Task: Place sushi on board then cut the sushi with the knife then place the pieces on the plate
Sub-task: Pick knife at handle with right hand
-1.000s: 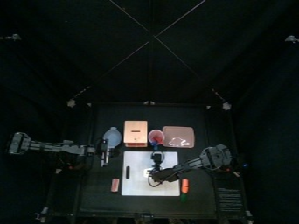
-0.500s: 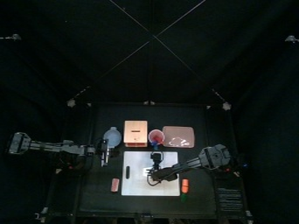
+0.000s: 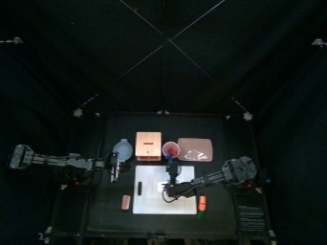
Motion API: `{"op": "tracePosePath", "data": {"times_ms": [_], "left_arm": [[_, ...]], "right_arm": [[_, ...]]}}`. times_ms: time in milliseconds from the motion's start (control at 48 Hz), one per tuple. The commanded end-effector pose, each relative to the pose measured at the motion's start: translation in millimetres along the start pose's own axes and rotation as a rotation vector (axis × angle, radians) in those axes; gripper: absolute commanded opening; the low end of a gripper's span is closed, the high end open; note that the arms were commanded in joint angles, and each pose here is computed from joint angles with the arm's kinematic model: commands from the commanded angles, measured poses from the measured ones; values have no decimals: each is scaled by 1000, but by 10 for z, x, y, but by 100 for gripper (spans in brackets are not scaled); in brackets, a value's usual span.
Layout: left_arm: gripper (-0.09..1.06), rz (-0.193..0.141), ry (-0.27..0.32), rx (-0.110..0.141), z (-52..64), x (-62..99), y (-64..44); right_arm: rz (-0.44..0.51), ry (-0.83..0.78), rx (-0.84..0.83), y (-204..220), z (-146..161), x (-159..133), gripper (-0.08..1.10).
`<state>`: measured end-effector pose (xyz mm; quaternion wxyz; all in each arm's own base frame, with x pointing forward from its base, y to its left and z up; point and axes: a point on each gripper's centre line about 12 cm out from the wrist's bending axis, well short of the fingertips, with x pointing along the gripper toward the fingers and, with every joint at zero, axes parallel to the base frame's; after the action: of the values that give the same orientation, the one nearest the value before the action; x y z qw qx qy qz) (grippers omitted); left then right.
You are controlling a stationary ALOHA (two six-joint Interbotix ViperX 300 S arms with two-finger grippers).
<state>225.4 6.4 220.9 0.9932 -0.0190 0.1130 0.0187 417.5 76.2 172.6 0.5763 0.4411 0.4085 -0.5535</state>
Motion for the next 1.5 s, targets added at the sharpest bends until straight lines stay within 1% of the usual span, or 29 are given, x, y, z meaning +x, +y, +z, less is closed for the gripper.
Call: {"op": "tracePosePath", "data": {"times_ms": [21,104,167,271,333,521,688,812,979,1062,1167,1312,1396,1500], "left_arm": [[-2,2,-15,-2,52,12,2],[-2,1,-17,0,59,13,1],[-2,1,-17,-2,59,13,1],[-2,3,-19,-2,65,14,5],[-2,4,-20,0,71,15,8],[-2,13,-17,-2,60,13,29],[-2,24,-18,-7,60,13,54],[-2,36,-18,-13,61,12,83],[-2,56,-19,-22,62,10,127],[-2,68,-20,-29,63,9,153],[-2,83,-22,-46,65,7,183],[-2,100,-22,-71,63,4,215],[-2,108,-22,-75,59,1,234],[-2,115,-21,-77,57,-1,250]], "right_arm": [[95,-7,-2,-55,88,-473,85],[137,-14,-34,-103,93,-660,85],[173,-21,-97,-136,128,-800,85],[217,-30,-224,-187,223,-990,85],[242,-43,-327,-216,305,-1110,85],[268,-93,-523,-283,770,-1326,85],[240,-142,-670,-395,1198,-1418,84],[243,-175,-773,-435,1504,-1514,82],[250,-158,-897,-375,1800,-1523,78],[257,-135,-964,-305,1861,-1491,78],[249,-102,-1061,-220,1870,-1433,78],[152,-40,-1192,-141,1877,-1302,78],[79,0,-1272,-114,1886,-1207,78],[34,34,-1350,-20,1866,-1094,78]]}}
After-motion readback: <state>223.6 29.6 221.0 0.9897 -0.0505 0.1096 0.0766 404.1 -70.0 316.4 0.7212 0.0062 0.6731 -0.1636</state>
